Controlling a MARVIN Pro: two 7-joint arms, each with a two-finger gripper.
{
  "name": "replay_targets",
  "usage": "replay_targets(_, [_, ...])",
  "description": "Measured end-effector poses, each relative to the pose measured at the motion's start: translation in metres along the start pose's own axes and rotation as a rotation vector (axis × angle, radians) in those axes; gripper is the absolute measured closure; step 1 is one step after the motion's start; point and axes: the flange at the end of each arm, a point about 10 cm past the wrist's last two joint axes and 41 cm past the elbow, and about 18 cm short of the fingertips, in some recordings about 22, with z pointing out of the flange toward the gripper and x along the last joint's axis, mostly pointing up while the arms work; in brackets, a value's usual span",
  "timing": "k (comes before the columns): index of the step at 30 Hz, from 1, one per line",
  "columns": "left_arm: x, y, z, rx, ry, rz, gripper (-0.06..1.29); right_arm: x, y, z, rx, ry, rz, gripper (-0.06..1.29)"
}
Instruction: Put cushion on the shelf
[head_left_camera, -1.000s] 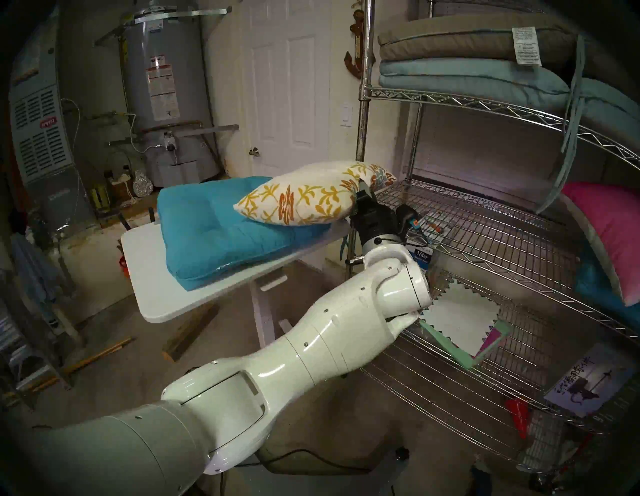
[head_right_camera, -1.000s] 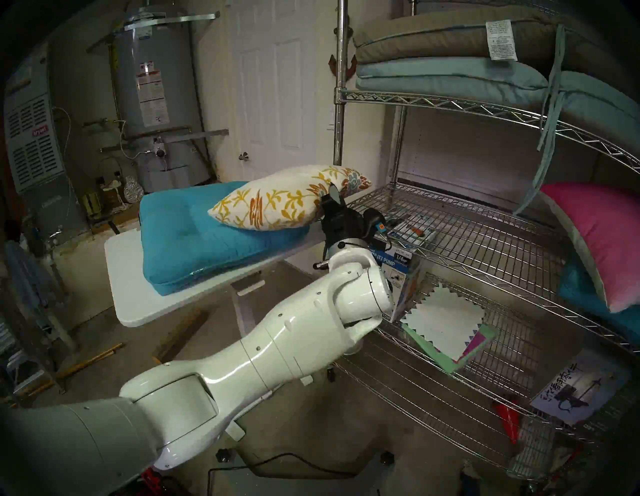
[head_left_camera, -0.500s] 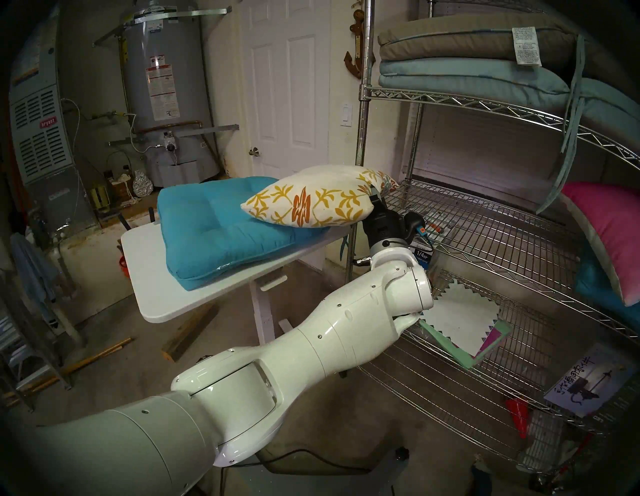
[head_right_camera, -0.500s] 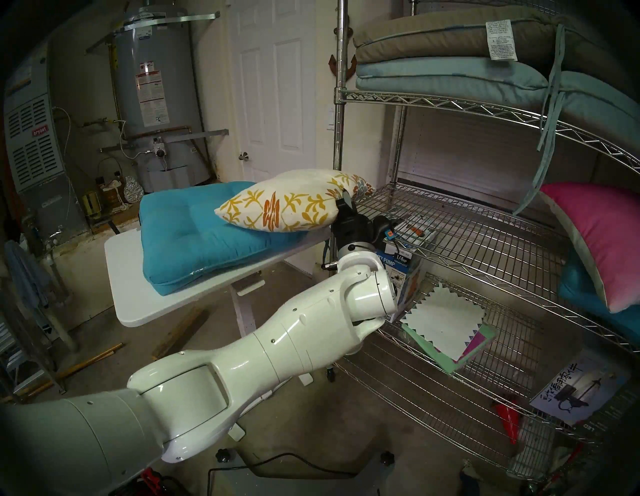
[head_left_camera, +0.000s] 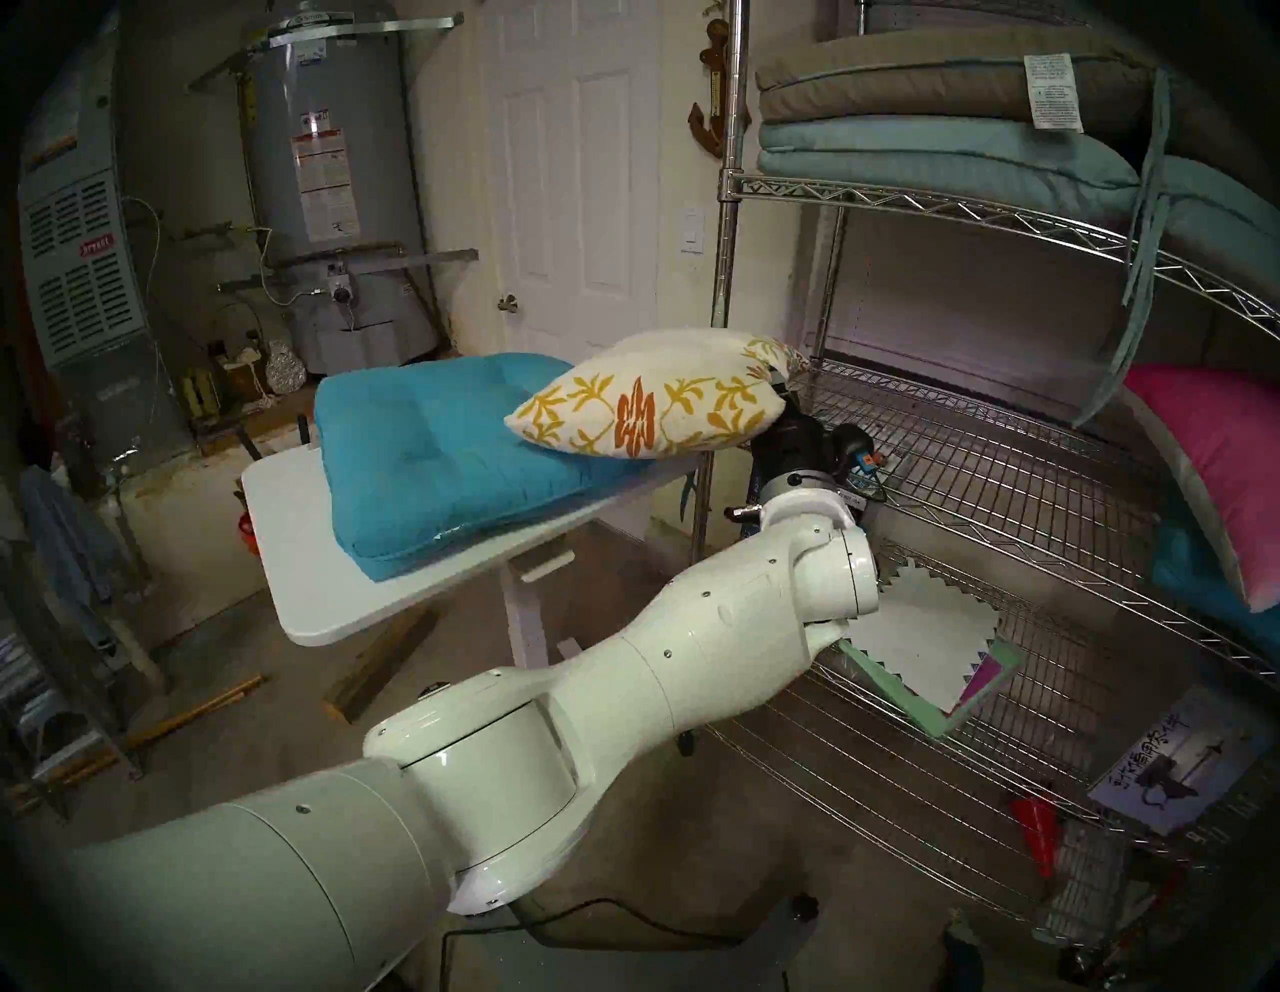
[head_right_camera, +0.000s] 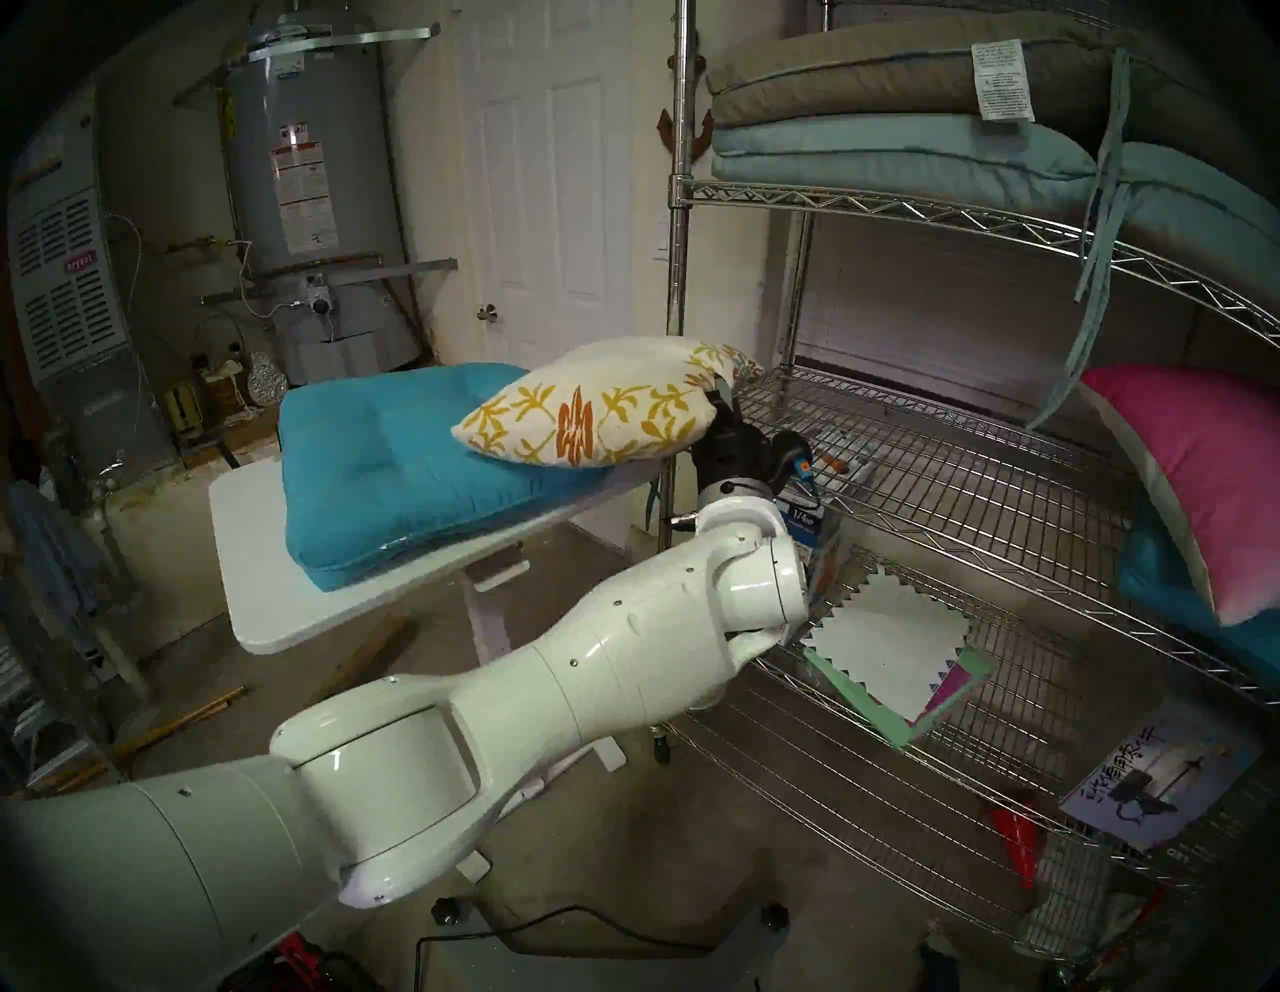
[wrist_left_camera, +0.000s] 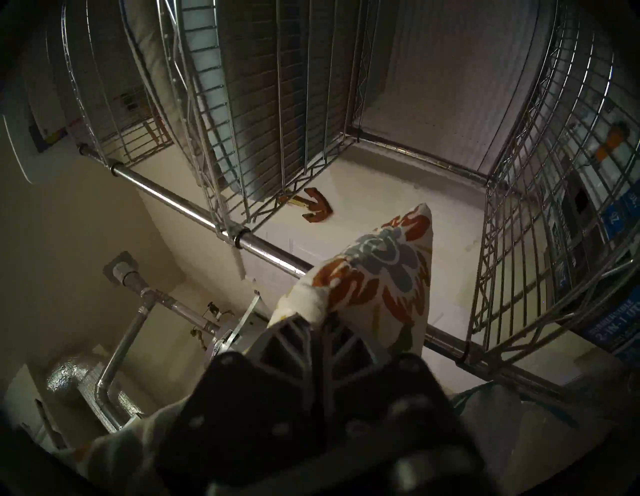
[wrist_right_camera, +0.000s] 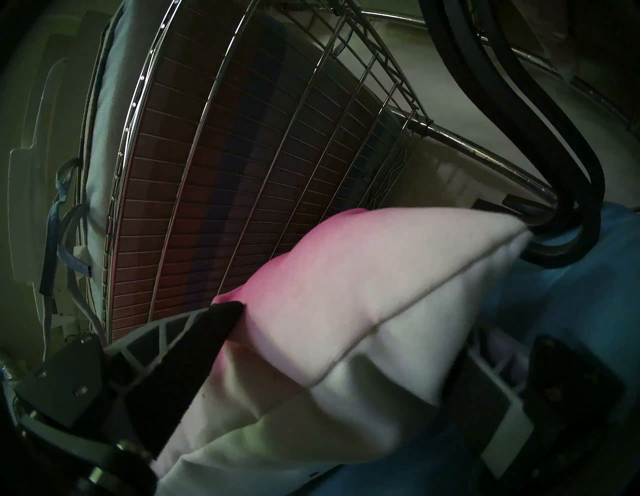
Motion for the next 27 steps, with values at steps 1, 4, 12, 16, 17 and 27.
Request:
replay_targets(1, [0.002, 0.0, 0.0, -0.001, 0.007, 0.0, 1.22, 0.0, 0.0, 0.0, 0.0, 0.0, 0.0, 0.0])
replay_targets(4, [0.007, 0.0, 0.002, -0.002, 0.023, 0.0, 1.22, 0.0, 0.0, 0.0, 0.0, 0.0, 0.0, 0.0])
replay_targets(12, [0.016, 0.0, 0.006, 0.001, 0.059, 0.008, 1.22, 0.0, 0.0, 0.0, 0.0, 0.0, 0.0, 0.0])
replay_targets(16, [0.018, 0.0, 0.01, 0.005, 0.073, 0.013, 1.22, 0.0, 0.0, 0.0, 0.0, 0.0, 0.0, 0.0])
replay_targets(17, [0.018, 0.0, 0.01, 0.006, 0.078, 0.015, 1.22, 0.0, 0.0, 0.0, 0.0, 0.0, 0.0, 0.0])
replay_targets(27, [0.032, 0.003, 0.011, -0.004, 0.128, 0.02, 1.22, 0.0, 0.0, 0.0, 0.0, 0.0, 0.0, 0.0])
